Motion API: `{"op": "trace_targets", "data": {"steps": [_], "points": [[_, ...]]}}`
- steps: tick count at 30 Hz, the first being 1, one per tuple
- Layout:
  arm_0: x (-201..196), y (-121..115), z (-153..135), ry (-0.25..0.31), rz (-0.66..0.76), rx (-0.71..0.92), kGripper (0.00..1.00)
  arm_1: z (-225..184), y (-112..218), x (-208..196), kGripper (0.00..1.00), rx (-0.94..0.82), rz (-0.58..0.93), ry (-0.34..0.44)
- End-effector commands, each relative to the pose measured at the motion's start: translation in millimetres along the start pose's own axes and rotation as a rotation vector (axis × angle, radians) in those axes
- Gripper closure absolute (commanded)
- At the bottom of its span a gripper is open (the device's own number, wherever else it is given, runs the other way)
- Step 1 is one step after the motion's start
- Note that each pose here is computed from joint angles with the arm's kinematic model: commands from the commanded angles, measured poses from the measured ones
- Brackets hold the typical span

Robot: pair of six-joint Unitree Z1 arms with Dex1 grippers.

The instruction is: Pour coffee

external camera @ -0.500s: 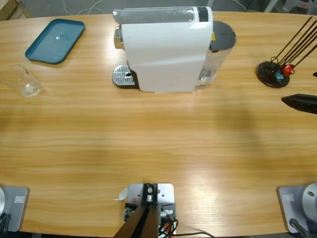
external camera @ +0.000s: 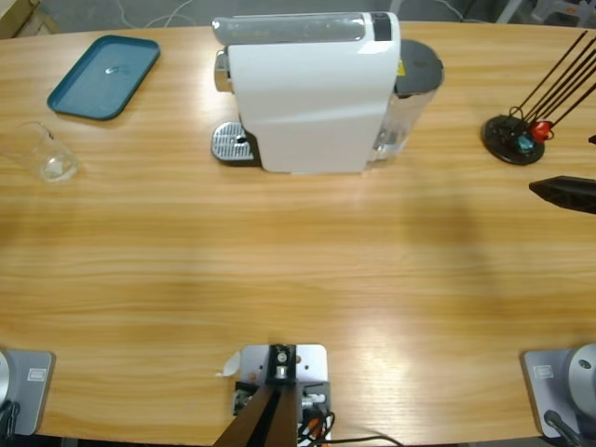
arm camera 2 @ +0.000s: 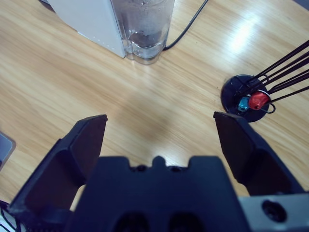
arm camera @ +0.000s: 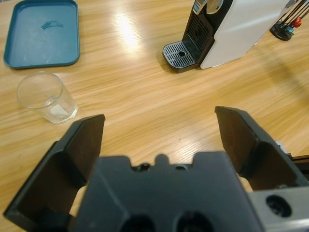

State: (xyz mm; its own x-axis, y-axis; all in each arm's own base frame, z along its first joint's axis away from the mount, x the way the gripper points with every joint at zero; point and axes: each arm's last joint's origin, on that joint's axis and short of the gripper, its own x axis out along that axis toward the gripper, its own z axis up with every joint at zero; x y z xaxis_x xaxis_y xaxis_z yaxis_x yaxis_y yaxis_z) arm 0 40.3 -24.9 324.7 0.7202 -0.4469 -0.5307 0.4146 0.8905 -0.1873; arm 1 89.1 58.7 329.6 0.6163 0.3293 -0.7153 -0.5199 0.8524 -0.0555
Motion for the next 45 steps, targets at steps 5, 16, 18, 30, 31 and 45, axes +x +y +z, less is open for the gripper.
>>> {"op": "trace_targets", "data": {"steps": [5, 16, 18, 30, 31, 45], "points": [[77.5, -23.5, 91.8, -0.011, -0.13, -0.221, 0.009, -3.6, -0.7, 0.2, 0.0, -0.003, 0.004, -0.006], [187.4, -47.8, 145.2, 0.099, -0.24, -0.586, 0.015, -4.0, -0.7, 0.0, 0.0, -0.003, 0.004, -0.006], [203.0, -47.8, 143.9, 0.134, -0.226, -0.615, 0.018, -4.0, -0.8, 0.0, 0.0, -0.003, 0.003, -0.007], [264.6, -51.6, 143.6, 0.231, -0.245, -0.636, 0.116, -3.7, -0.7, 0.4, 0.0, -0.003, 0.003, -0.006], [265.8, -51.9, 145.3, 0.228, -0.247, -0.635, 0.128, -3.4, -0.7, 0.5, 0.0, -0.003, 0.003, -0.006], [265.9, -55.8, 147.8, 0.264, -0.307, -0.719, 0.474, -2.7, -0.8, 1.5, 0.0, -0.004, 0.0, -0.002]]}}
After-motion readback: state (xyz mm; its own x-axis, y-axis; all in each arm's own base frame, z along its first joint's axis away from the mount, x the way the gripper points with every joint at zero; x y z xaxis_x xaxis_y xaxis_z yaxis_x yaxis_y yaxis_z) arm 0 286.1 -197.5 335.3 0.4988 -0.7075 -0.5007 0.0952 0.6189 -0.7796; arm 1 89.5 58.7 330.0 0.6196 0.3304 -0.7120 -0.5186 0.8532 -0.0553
